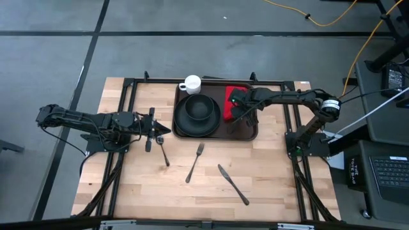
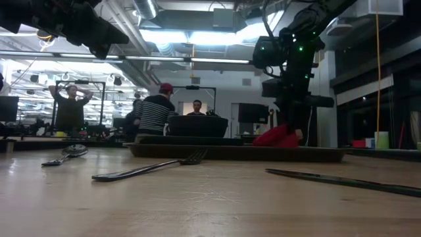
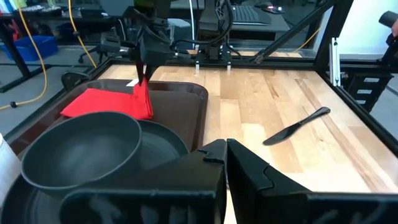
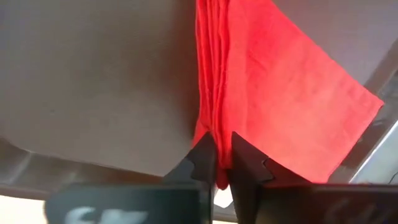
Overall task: Set up tray
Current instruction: Put the red napkin to the right of the black plate on the brown serving tray
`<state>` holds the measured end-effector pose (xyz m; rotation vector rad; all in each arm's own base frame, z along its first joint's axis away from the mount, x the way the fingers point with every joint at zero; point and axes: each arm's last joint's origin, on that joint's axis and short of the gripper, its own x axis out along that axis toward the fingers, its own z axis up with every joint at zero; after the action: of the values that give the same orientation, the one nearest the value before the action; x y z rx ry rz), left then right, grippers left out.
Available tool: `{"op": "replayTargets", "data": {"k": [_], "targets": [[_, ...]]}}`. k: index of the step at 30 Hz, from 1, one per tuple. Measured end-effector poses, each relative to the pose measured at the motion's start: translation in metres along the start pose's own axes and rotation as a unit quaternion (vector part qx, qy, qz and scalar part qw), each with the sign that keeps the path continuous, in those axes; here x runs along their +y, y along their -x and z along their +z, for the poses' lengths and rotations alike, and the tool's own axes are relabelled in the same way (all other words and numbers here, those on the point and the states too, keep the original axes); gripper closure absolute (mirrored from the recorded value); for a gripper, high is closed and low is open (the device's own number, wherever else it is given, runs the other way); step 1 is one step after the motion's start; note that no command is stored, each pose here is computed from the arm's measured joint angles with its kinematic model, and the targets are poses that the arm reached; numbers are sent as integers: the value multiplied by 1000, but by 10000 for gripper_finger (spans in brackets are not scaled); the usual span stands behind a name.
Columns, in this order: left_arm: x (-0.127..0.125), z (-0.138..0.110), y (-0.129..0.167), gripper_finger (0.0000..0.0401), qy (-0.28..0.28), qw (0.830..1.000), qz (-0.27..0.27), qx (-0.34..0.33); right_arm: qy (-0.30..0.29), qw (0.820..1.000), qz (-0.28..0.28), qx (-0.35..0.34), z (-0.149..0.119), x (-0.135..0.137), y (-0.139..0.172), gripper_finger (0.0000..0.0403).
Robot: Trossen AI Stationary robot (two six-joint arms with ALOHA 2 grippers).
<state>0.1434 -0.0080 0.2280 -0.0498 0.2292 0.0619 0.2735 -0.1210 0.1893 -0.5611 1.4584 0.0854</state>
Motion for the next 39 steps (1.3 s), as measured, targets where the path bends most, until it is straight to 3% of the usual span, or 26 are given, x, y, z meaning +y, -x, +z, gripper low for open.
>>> {"op": "replayTargets", "data": {"k": [11,21,29,39], "targets": [[0,0,0,395,8,1000,0,0,7,999,25,22,-4,5,0,367],[0,0,0,395,8,1000,0,0,4,999,44,1,-3,6,0,348],[0,0,0,395,8,1000,0,0,-46,997,59,-14,-2,7,0,344],[0,0,0,395,8,1000,0,0,-53,995,82,-36,-1,8,1,323]]}}
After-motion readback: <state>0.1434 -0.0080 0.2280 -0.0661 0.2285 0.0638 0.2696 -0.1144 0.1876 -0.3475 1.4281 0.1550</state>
